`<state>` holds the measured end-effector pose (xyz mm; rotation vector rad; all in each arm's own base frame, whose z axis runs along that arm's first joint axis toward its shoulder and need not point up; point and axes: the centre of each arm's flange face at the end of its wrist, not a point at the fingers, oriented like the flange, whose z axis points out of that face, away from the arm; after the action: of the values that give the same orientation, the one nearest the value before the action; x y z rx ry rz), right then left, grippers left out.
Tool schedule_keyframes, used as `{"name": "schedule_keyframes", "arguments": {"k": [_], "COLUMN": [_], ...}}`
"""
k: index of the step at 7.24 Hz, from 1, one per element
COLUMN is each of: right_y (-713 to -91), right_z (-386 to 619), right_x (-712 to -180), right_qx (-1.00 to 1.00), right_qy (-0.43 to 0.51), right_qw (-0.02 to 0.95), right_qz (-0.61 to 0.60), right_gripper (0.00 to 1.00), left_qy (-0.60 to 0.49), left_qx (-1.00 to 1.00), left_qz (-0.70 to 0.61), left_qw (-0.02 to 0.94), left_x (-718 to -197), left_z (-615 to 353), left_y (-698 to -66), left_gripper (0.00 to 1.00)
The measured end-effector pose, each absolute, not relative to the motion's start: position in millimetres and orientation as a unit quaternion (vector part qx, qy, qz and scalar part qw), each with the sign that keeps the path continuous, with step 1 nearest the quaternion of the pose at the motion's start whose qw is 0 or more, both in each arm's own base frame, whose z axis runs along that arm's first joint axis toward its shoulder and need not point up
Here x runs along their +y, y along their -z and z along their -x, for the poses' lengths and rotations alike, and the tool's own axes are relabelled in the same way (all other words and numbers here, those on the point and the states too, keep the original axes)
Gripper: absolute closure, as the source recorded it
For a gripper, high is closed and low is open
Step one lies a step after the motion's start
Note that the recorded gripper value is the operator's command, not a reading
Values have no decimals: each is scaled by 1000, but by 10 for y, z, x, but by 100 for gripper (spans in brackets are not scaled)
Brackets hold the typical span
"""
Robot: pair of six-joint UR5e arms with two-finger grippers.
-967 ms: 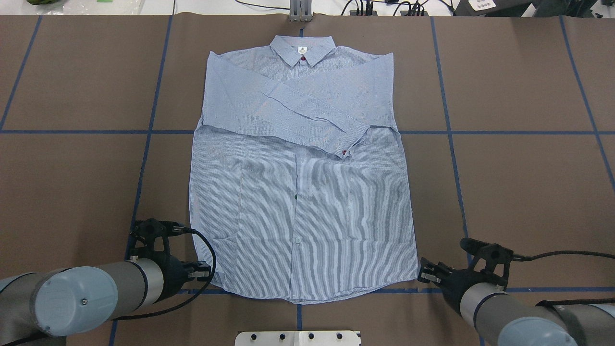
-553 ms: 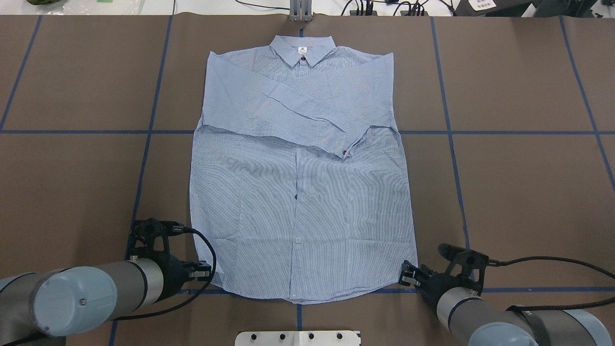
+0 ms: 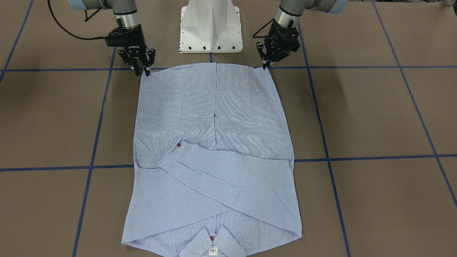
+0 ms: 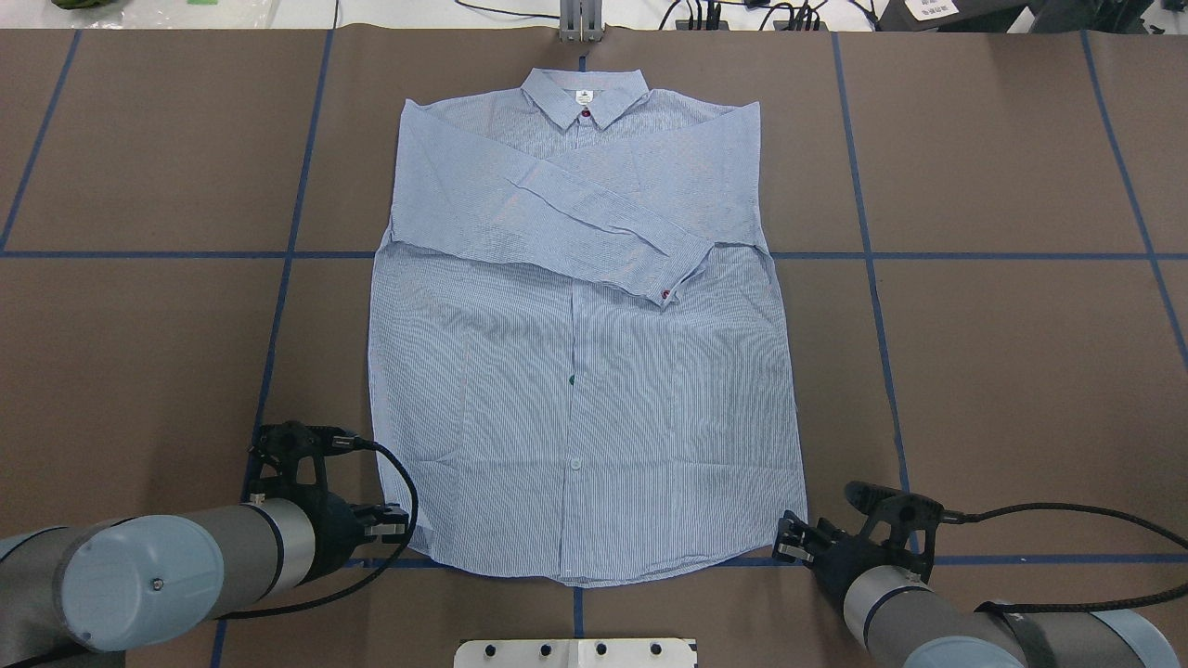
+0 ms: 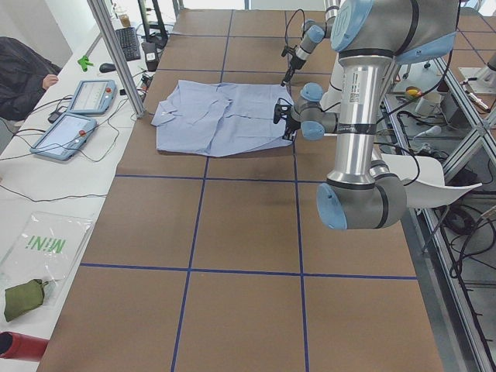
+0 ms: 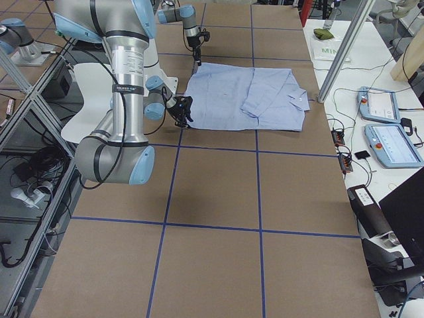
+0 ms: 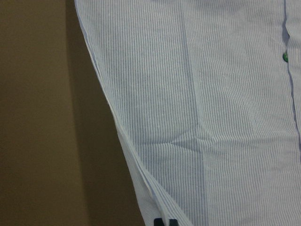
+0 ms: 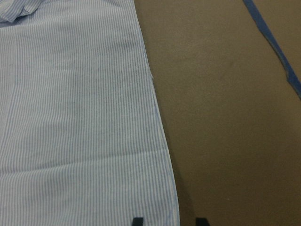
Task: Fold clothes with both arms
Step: 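Lift the hem with both grippers and fold it toward the collar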
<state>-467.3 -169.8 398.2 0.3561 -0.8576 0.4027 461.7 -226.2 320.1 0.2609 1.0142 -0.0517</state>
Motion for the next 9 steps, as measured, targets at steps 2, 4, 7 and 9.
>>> {"name": "schedule_keyframes", "arguments": {"k": [2, 4, 7, 9], "right_y": [-3986, -3970, -3978, -3980], "right_z": [4699, 4721, 4733, 4730], "right_x": [-1660, -1632, -1624, -1629], "right_qx": [-407, -405, -402, -400], "right_qy": [-189, -186, -185, -185], "right_qw": [877, 879, 880, 881], "right_qz": [-171, -171, -173, -173], "right_gripper": [56, 78, 97, 100], "left_qy": [24, 25, 24, 24], "left_qx": [485, 484, 485, 491], "left_qz": [-125, -128, -129, -129], "left_qw": [865, 865, 865, 861], "left_x": [-2266, -2292, -2300, -2296], "left_z": [-4612, -4598, -4582, -4545], "left_y": [-3197, -3194, -3178, -3117], "left_gripper": [100, 100, 100, 100]}}
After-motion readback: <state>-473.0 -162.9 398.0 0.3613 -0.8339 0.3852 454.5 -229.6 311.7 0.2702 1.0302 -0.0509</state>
